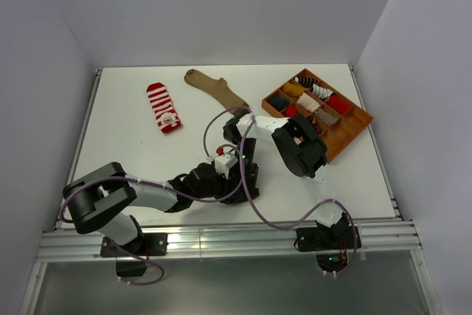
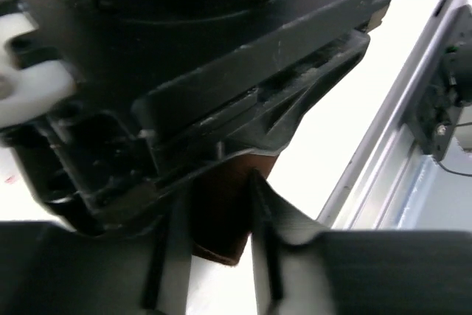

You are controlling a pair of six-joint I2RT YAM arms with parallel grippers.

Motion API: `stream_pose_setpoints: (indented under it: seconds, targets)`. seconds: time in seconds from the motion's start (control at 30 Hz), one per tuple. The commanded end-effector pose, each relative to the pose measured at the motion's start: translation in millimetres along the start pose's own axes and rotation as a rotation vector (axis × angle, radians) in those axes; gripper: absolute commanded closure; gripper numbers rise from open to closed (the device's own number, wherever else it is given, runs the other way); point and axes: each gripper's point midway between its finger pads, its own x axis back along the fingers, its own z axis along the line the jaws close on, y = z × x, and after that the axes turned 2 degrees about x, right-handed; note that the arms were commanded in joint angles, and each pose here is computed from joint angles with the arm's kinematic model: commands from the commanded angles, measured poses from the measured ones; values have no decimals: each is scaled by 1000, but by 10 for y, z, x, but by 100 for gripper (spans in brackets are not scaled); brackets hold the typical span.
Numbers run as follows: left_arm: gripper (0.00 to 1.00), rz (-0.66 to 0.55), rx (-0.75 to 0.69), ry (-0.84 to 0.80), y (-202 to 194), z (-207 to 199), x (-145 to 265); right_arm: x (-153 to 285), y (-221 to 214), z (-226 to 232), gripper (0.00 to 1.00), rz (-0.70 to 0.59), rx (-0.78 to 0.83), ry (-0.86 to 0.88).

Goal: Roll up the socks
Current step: Roll the sock at the center of the board.

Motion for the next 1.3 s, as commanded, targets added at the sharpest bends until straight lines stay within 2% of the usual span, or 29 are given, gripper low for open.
stream_pose_setpoints:
  seconds: [0.0,0.03,0.07,0.2,0.63,1.27]
  targets:
    - [70,-37,7,-67,36,-126,-55,-99,156,-325,80,-27,51,-82]
    - [74,-28,19,-65,-2,-110,-64,-97,160,-332,80,-30,50,-83]
    - [83,-25,23,-66,-18,-107,-66,-89,160,-327,79,-35,45,-80]
    - [99,-1,43,-67,-116,-77,-66,-36,188,-298,75,-65,45,-73]
    - [100,56,120,-52,-349,6,-17,173,245,-258,57,-163,22,-62]
    - [100,79,254,-35,-462,178,3,807,276,-229,49,-407,10,-126]
